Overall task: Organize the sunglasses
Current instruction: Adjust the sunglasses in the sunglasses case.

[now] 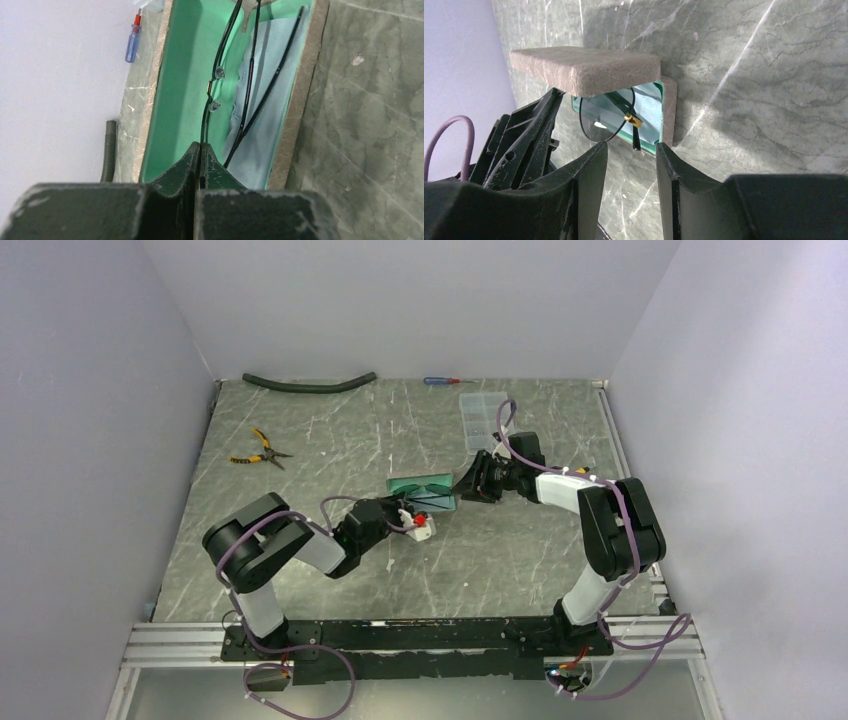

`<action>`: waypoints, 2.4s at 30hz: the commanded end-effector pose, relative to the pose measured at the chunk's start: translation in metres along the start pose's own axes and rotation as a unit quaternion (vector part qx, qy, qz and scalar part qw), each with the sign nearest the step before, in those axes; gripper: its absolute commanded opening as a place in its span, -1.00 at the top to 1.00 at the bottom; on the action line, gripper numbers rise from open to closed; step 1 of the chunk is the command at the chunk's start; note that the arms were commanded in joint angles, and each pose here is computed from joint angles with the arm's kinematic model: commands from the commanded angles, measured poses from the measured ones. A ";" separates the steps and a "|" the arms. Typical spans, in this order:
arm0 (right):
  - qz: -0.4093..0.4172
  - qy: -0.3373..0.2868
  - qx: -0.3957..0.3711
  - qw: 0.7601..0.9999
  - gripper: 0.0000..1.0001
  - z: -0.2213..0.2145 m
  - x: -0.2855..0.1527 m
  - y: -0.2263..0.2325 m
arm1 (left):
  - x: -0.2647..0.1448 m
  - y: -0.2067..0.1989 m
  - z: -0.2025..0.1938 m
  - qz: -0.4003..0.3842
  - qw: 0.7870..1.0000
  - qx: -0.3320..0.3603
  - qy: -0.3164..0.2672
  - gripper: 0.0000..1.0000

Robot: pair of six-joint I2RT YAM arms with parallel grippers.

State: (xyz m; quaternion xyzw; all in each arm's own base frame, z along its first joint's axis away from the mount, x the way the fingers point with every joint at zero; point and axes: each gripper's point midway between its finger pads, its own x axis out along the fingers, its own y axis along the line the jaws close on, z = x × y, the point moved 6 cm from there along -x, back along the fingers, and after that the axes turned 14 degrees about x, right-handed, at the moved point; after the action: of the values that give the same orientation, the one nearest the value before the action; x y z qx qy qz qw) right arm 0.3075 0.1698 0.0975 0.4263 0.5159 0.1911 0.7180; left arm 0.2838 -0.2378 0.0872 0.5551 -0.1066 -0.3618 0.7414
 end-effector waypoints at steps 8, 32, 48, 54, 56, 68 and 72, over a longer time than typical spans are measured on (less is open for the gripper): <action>0.036 -0.004 -0.032 0.999 0.12 0.005 -0.004 0.022 | 0.008 0.013 0.003 0.032 0.999 0.026 -0.013 0.95; 0.001 0.010 -0.092 0.996 0.17 -0.007 -0.006 0.026 | -0.018 -0.026 -0.001 -0.058 0.995 0.071 -0.028 0.19; 0.000 0.019 -0.100 0.995 0.25 -0.035 -0.004 0.020 | -0.033 -0.010 0.007 -0.031 0.997 0.064 -0.039 -0.33; 0.001 0.013 -0.101 0.995 0.25 -0.034 -0.001 0.021 | -0.040 0.002 0.013 -0.026 0.997 0.053 -0.045 -0.38; -0.006 0.008 -0.102 0.995 0.27 -0.034 -0.002 0.020 | -0.047 0.005 0.016 -0.054 0.997 0.033 -0.039 -0.38; -0.004 -0.020 -0.075 0.997 0.39 -0.039 0.003 0.021 | -0.081 0.044 0.011 -0.191 0.939 -0.283 0.040 -0.38; -0.010 -0.024 -0.059 0.998 0.40 -0.044 0.010 0.017 | -0.058 0.065 -0.022 -0.183 0.919 -0.340 0.075 -0.35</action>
State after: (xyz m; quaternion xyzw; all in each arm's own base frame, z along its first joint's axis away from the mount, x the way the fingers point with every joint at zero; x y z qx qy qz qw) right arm 0.2704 0.1975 0.0961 0.3645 0.5165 0.2053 0.7471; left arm 0.2674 -0.1862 0.1626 0.3839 0.0902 -0.4546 0.7986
